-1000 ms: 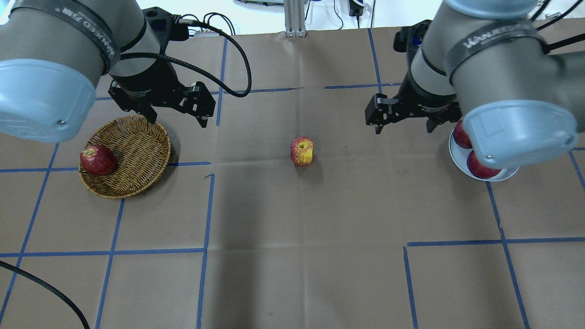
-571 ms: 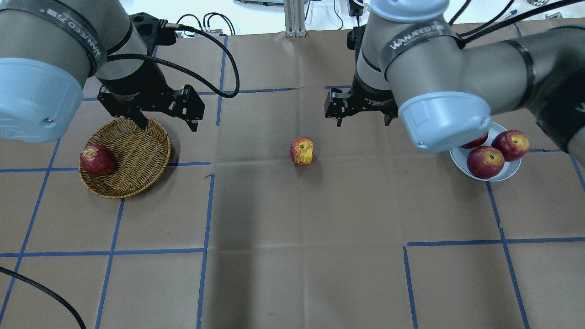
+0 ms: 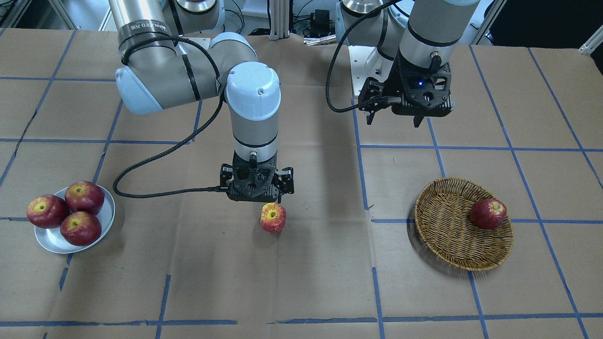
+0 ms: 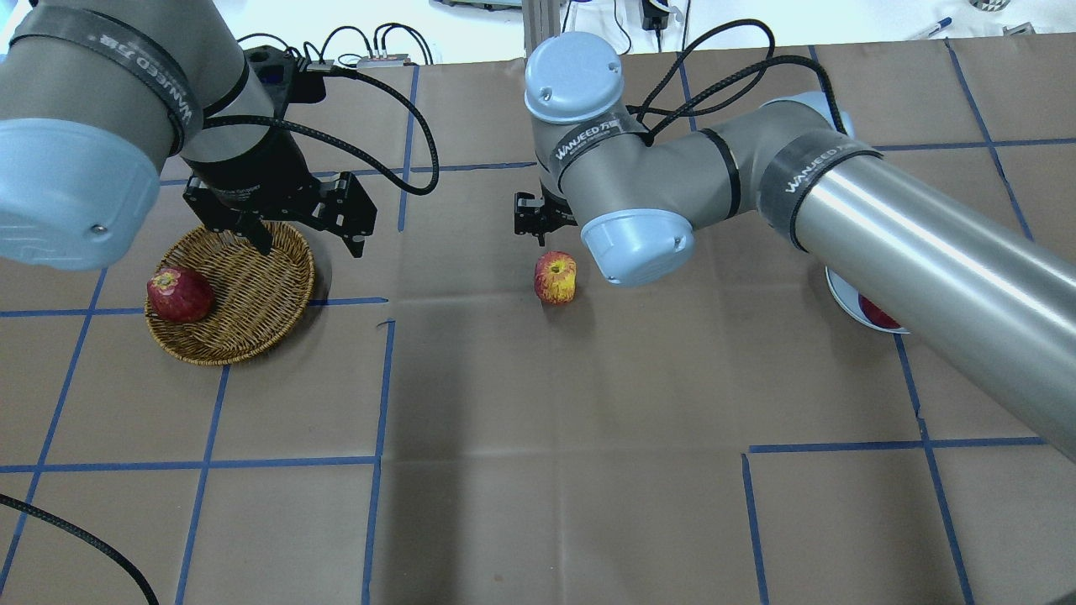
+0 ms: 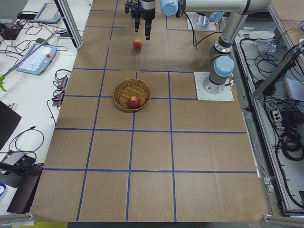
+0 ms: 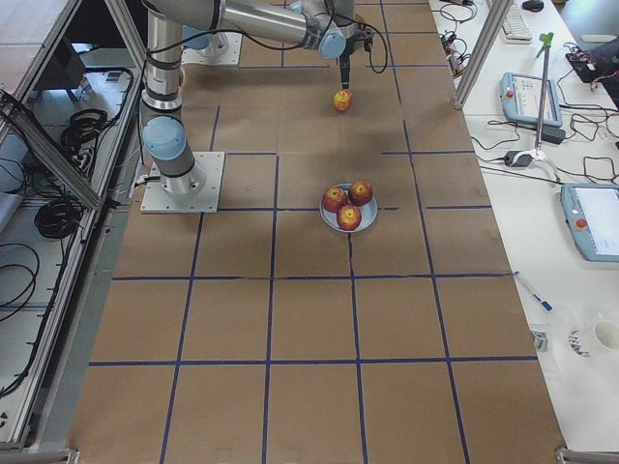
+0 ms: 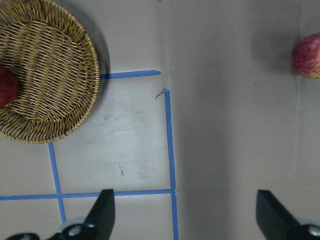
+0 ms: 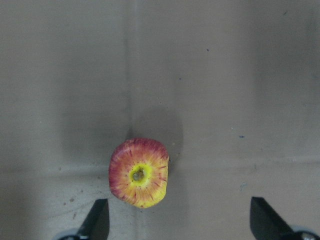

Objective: Transfer apple from basket to plate
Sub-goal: 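Reach the right gripper to the apple on the table and grasp it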

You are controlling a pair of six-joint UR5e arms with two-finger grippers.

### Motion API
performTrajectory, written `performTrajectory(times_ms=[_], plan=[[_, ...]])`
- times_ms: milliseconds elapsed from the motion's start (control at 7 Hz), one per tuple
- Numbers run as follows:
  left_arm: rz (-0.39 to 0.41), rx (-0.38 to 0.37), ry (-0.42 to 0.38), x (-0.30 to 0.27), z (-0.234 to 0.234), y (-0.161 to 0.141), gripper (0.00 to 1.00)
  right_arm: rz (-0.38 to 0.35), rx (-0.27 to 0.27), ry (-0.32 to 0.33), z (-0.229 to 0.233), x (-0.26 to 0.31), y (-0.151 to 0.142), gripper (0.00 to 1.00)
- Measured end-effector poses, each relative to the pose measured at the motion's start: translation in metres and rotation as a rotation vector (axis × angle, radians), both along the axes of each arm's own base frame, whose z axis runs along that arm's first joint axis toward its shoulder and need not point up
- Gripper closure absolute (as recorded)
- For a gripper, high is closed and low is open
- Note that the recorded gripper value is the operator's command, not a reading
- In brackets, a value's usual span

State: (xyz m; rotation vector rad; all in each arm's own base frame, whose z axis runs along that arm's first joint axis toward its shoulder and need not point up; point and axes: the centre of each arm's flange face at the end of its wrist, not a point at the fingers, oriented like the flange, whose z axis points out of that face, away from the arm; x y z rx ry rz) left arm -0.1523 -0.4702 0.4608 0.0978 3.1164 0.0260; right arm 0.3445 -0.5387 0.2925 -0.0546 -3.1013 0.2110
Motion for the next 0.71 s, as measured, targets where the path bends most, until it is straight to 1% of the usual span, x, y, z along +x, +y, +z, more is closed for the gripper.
performTrajectory(times_ms=[286, 571, 714], plan=[[0.0, 0.002, 0.0, 0.0, -0.001, 0.0, 0.01, 0.008, -0.026, -0.005, -0.042, 0.015, -0.012, 0.0], [0.001, 0.003, 0.0, 0.0, -0.002, 0.0, 0.01, 0.025, -0.037, -0.008, -0.076, 0.029, -0.015, 0.0], [0.001, 0.004, 0.0, 0.0, -0.002, 0.0, 0.01, 0.033, -0.03, -0.005, -0.087, 0.033, -0.013, 0.08]])
